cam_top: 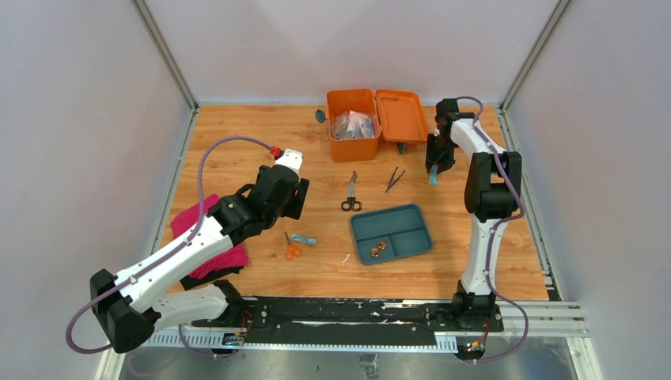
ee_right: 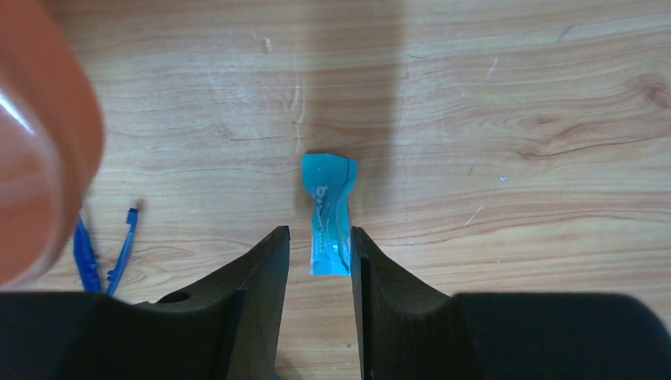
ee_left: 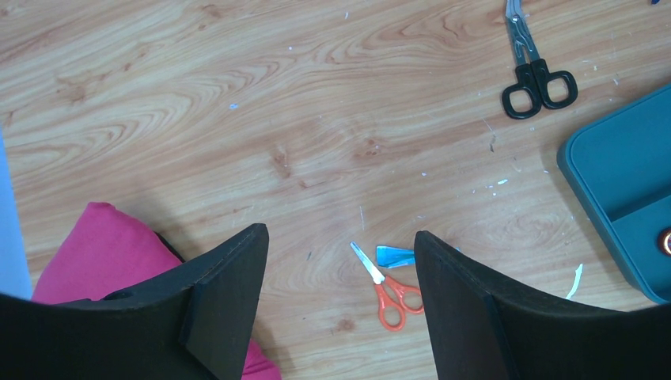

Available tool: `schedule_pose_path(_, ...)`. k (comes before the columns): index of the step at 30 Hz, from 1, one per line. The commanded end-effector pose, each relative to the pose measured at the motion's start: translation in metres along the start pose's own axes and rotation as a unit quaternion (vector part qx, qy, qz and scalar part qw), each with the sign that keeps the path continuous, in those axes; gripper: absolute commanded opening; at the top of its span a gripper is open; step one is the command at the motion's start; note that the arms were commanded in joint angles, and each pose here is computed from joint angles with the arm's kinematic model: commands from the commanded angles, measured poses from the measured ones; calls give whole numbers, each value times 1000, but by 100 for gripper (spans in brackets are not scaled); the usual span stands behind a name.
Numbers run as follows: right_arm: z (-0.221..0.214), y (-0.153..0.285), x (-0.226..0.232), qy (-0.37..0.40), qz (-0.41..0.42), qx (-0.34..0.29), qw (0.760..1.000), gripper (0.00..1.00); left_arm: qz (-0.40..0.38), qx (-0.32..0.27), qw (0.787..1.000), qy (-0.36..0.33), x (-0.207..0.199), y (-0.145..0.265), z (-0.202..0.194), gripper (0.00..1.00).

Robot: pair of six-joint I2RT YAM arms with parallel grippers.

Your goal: Organize the medicine kit

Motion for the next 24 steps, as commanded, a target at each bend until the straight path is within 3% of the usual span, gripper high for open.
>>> schedule_pose_path(1, -9, -7, -14, 5, -18, 31, 999, 39, 11, 1, 1000, -2, 6, 0, -3, 73)
schedule_pose_path(6, -14, -17, -17, 4, -24, 43, 999, 38, 12, 3, 1000, -3, 6, -1, -3, 73)
schedule_pose_path(15, -21, -18, -21, -12, -30, 42, 999, 24, 5, 6, 1000, -7, 2, -3, -4, 73)
schedule_pose_path(19, -18, 0, -24, -25, -37, 12, 999, 18, -9, -1, 1000, -5, -2, -2, 0, 74)
schedule_pose_path(24, -30, 39, -13, -51, 11, -26, 998, 14, -56, -18, 998, 0, -19, -3, 9, 74)
Point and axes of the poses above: each gripper's point midway between its finger pads, its own y axis back along the fingers, its own x axis along the line the jaws close on, z = x × y, the point moved 1 cm from there along y, back along the fingers, and after that the axes turned 8 degrees about -y, right-handed, at the moved point
